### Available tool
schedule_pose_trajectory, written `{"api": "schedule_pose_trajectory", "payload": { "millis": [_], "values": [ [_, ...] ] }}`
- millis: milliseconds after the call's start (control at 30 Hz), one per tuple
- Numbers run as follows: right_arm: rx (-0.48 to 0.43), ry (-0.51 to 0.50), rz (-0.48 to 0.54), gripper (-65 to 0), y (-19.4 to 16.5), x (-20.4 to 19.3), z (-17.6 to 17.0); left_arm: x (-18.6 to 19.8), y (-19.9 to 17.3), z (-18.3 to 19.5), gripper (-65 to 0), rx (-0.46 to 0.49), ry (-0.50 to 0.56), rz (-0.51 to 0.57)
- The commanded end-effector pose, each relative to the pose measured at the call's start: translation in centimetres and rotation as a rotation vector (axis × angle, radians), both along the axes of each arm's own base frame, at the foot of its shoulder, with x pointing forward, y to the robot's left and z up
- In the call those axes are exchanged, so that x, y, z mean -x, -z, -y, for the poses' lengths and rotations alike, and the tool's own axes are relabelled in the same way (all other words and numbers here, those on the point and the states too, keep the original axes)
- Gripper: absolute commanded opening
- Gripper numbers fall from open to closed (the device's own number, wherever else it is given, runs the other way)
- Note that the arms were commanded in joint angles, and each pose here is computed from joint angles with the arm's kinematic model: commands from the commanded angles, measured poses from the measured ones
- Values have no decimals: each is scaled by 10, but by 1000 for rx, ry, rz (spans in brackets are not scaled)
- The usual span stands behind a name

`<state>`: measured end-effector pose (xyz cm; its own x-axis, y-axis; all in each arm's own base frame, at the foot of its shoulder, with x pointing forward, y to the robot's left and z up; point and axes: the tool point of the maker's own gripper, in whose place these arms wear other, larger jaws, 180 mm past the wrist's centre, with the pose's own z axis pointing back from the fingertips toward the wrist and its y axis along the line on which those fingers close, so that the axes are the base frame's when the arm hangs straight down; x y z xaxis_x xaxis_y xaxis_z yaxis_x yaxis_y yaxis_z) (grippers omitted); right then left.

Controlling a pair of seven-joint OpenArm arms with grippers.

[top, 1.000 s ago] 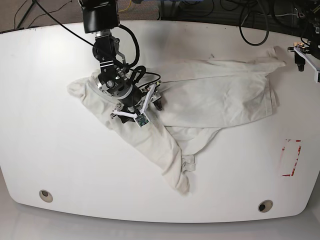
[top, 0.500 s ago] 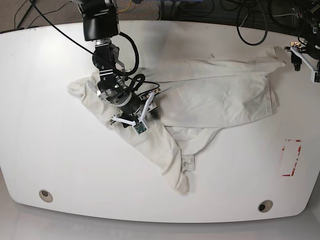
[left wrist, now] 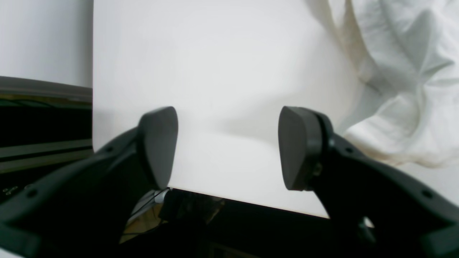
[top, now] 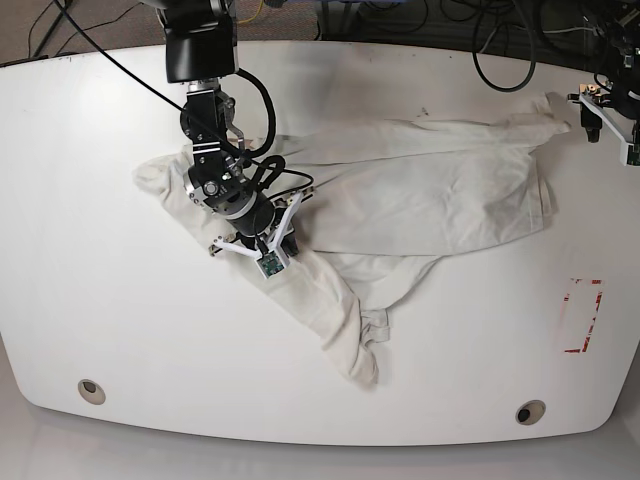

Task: Layout the t-shirt on the table in an organized manner, then fold the t-shirt properly
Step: 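Move the right gripper onto the shirt's bunched fabric and pinch it, then move the left gripper to the shirt's opposite edge and pinch it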

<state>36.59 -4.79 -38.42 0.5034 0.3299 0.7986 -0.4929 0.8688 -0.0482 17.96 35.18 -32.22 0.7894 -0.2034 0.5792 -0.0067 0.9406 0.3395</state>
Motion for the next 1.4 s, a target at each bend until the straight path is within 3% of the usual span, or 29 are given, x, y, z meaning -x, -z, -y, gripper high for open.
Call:
{"api": "schedule_pose_trajectory", "payload": {
  "millis": [0,233,533,833,1267,1367],
  "values": [
    [-6,4,91,-642,-34,-12,0,-9,-9,3,-247,-8,32,34],
    [18,5,156,-650,-68,-1,2,-16,0,21,-247,18,85,18],
    [36,8,234,-650,-105,8,3,-23,21,69,-243,125,149,11],
    [47,9,233,-650,-107,9,6,-21,32,92,-243,204,123,21],
    [47,8,214,-650,-100,15,6,-9,44,95,-249,214,104,-68],
    [48,8,212,-650,-100,15,6,-8,45,95,-304,213,103,-72]
  ]
}}
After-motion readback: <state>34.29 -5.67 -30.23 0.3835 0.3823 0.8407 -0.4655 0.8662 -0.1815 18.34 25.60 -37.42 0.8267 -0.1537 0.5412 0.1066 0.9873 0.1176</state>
